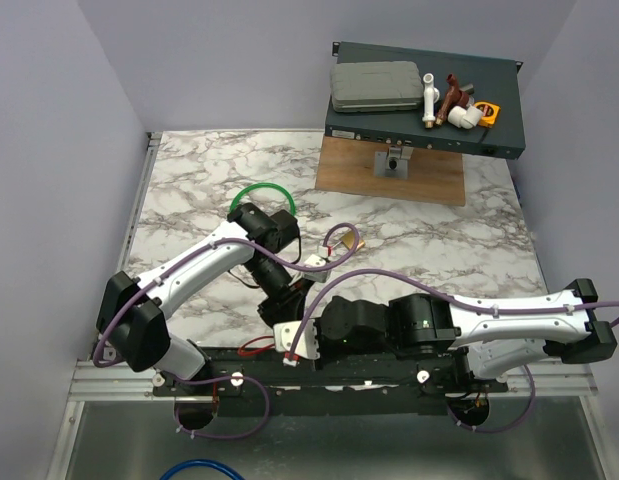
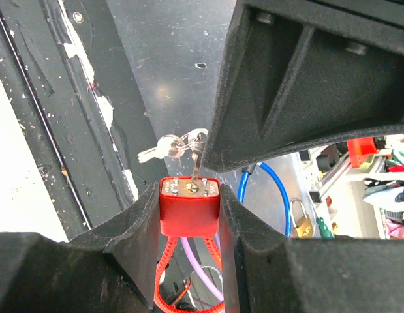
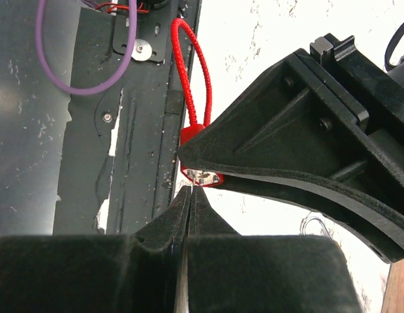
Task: Unlock with the key
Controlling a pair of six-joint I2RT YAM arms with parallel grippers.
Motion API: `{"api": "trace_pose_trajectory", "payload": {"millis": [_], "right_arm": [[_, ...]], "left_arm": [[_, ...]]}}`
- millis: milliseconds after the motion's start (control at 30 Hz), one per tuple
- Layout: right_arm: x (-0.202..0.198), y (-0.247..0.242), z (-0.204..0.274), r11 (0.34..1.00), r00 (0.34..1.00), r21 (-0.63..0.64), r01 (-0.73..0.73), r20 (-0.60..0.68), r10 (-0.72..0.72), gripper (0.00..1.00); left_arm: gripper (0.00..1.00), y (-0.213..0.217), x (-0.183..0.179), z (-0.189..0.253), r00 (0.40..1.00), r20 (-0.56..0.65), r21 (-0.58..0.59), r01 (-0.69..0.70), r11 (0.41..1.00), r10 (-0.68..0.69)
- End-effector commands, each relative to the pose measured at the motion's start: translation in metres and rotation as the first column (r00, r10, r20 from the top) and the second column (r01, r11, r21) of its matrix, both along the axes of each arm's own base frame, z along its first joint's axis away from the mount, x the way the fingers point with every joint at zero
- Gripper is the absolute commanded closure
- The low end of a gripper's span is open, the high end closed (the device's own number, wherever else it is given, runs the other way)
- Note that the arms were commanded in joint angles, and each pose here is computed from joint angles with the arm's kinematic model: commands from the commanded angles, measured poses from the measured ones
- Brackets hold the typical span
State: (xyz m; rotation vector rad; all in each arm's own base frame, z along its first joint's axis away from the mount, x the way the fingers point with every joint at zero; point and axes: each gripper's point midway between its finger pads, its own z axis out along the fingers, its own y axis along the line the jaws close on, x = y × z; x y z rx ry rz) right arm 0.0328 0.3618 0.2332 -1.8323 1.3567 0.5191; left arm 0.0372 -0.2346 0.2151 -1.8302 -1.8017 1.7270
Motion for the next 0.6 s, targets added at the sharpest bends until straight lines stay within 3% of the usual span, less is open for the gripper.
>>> {"api": "trace_pose_trajectory", "payload": {"millis": [0,567], "right_arm": [[-0.006,0.005,0.007,0.999,1.0,0.049,-0.017,-0.017,0.018,0.99],[-0.004,0.004,0.019,0.997,1.0,0.075,-0.018,0.005,0.018,0.99]], "left_arm": [[1.0,0.0,-0.011,0.019,0.999,-0.035,-0.064,-0.004,0.998,0.002],[1.0,0.003,-0.016,0.016,0.999,-0.035,-0.063,0.01,0.998,-0.012]]}}
